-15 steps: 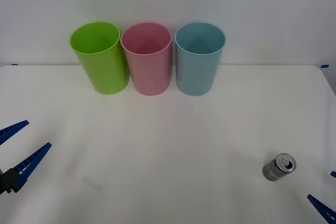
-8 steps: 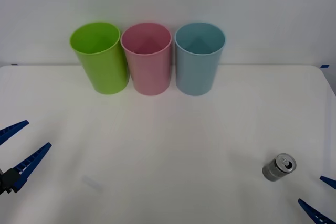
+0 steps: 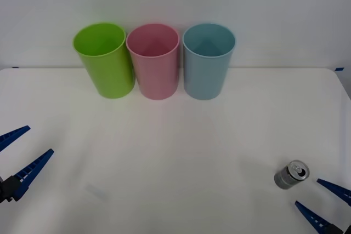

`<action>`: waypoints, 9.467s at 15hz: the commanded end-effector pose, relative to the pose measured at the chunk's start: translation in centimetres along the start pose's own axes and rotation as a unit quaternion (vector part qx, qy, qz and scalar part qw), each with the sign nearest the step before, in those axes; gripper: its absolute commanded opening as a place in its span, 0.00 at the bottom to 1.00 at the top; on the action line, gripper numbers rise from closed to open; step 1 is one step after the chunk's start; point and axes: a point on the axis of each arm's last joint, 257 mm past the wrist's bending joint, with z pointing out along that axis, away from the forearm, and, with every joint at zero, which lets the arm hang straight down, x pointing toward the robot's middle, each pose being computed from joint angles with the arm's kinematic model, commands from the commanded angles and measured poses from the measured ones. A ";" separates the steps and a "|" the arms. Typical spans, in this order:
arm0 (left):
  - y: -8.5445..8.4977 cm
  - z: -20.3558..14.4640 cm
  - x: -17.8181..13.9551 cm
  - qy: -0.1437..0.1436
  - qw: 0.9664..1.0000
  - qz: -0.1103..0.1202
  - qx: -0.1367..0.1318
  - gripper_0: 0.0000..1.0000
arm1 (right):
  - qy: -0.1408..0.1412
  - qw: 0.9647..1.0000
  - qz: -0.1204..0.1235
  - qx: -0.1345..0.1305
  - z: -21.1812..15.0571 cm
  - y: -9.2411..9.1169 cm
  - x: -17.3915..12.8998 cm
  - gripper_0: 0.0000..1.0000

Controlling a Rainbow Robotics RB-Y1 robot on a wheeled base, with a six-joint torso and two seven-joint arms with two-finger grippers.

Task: Grasp the object on the table and drop it into the matching bin: aluminum can to the light blue bin, PET bottle to the pink bin.

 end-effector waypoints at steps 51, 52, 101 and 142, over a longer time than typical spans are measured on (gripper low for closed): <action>0.0 0.0 0.0 0.000 1.000 0.000 0.000 1.00 | -0.111 0.991 -0.070 -0.003 12.0 3.3 -9.2 0.00; 0.0 0.0 0.0 0.000 1.000 0.000 0.000 1.00 | -0.119 0.990 -0.074 -0.002 12.3 3.5 -10.3 0.00; 0.0 0.0 0.0 0.000 1.000 0.000 0.000 1.00 | -0.220 0.974 -0.014 0.053 38.3 3.1 -39.6 0.01; 0.0 0.0 0.0 0.000 1.000 0.000 0.000 1.00 | -0.108 0.989 -0.098 0.027 10.6 2.1 -21.3 1.00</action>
